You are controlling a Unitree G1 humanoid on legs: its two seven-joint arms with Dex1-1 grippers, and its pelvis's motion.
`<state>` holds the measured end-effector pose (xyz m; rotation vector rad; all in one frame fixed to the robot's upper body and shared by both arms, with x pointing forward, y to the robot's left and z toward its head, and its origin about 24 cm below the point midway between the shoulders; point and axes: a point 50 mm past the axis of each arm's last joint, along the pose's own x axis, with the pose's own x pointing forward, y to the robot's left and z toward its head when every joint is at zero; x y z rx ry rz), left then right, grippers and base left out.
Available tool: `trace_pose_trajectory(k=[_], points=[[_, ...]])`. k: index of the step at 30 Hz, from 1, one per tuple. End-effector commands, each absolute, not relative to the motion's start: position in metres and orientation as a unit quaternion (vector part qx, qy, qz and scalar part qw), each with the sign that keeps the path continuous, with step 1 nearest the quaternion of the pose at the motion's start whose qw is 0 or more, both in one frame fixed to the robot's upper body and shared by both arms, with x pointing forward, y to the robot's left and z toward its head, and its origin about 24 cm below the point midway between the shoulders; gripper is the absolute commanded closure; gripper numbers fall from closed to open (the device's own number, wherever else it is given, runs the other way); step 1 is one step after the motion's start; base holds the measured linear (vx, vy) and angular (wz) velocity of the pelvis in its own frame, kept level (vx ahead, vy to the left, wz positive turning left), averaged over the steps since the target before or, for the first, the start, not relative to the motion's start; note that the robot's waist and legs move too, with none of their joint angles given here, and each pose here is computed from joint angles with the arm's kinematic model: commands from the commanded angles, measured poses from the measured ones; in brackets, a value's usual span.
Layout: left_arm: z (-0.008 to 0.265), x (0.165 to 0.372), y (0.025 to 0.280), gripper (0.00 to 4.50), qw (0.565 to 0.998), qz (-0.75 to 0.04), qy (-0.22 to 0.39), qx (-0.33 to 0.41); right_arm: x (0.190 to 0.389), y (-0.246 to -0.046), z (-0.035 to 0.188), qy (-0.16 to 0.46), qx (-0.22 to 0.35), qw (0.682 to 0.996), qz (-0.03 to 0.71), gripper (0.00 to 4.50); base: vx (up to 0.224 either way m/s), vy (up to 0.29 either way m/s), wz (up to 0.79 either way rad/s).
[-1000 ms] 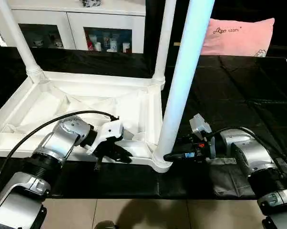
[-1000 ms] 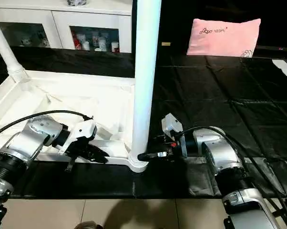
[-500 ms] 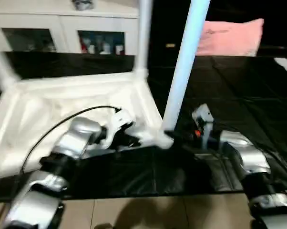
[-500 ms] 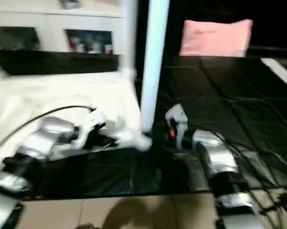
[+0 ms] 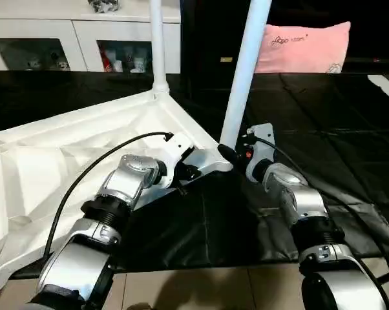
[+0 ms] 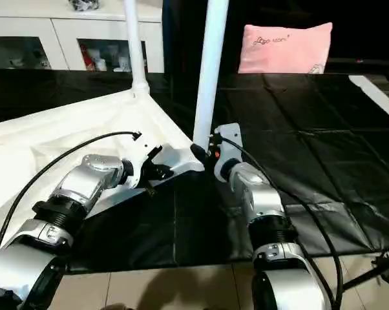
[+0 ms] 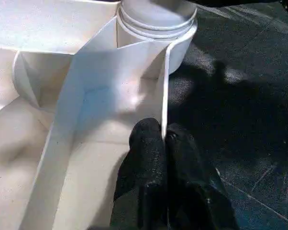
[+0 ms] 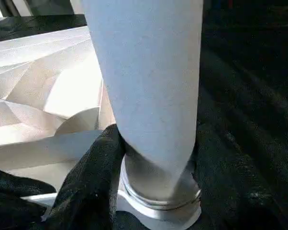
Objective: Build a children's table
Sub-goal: Rotate leg to tighten
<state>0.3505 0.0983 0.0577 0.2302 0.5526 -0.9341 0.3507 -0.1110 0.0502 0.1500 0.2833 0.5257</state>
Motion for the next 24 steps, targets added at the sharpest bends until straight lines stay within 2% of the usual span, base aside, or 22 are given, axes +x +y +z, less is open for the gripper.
trace_pose_trajectory(k=[1,5,8,9,13,15,20,24], points=[[0.079,0.356,0.077,4.50,0.850,-0.470,0.208,0.119,0.335,-0.076,0.032,0.184,0.110,0.920,0.328,1.83,0.000,0.000,0.00],[0.075,0.353,0.085,4.50,0.836,-0.487,0.203,0.150,0.336,-0.094,0.033,0.178,0.073,0.924,0.330,1.48,0.000,0.000,0.00],[0.072,0.349,0.100,4.50,0.821,-0.506,0.201,0.170,0.335,-0.123,0.040,0.161,0.033,0.922,0.351,1.13,0.000,0.000,0.00],[0.072,0.349,0.100,4.50,0.821,-0.507,0.201,0.170,0.335,-0.123,0.040,0.160,0.033,0.922,0.352,1.08,0.000,0.000,0.00],[0.071,0.342,0.116,4.50,0.790,-0.548,0.203,0.185,0.325,-0.151,0.055,0.130,0.007,0.892,0.433,0.69,0.000,0.000,0.00],[0.071,0.341,0.117,4.50,0.785,-0.555,0.202,0.187,0.324,-0.153,0.056,0.127,0.005,0.889,0.440,0.63,0.000,0.000,0.00],[0.072,0.330,0.125,4.50,0.735,-0.620,0.195,0.193,0.319,-0.171,0.066,0.126,-0.021,0.862,0.491,0.19,0.000,0.000,0.00],[0.073,0.320,0.132,4.50,0.688,-0.669,0.203,0.196,0.315,-0.174,0.072,0.125,-0.054,0.827,0.546,0.06,0.000,0.000,0.00]])
